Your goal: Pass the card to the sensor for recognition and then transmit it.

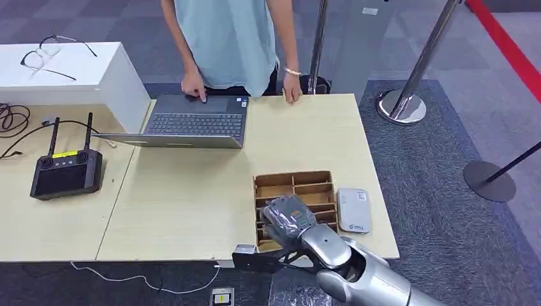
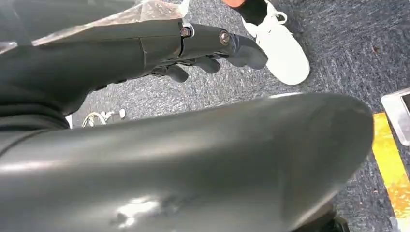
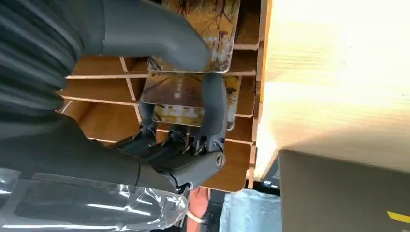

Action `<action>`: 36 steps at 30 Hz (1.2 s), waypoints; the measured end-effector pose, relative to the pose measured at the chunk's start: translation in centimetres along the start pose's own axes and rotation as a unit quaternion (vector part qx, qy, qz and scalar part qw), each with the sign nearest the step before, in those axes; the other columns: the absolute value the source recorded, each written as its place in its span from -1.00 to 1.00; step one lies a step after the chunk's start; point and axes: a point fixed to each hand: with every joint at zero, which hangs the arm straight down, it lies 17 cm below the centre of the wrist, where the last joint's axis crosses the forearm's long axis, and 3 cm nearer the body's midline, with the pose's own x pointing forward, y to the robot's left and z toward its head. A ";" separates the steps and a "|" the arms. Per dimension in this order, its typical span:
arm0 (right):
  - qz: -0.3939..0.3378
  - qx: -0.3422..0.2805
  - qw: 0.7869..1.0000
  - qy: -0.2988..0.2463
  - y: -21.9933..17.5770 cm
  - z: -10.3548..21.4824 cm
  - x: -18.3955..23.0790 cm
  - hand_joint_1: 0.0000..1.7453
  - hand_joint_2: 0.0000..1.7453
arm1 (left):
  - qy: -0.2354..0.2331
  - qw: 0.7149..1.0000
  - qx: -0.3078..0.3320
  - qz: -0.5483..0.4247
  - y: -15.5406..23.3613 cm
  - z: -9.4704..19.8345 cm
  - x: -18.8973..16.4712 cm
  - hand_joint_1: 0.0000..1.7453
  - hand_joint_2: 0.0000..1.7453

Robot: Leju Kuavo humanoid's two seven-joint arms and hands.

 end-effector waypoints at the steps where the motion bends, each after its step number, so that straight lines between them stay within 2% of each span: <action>1: -0.001 0.000 1.000 -0.001 0.0 0.0 0.0 1.00 1.00 | 0.000 1.000 0.000 0.000 0.0 0.0 0.0 -1.00 -1.00; 16: -0.019 -0.034 0.999 0.000 -1.0 -0.4 -0.4 1.00 1.00 | -0.001 1.000 0.000 -0.001 0.0 0.0 0.0 -1.00 -1.00; 36: -0.014 -0.127 0.992 -0.006 -7.6 -2.4 -0.2 1.00 1.00 | -0.010 1.000 0.000 -0.010 0.0 0.0 0.3 -1.00 -1.00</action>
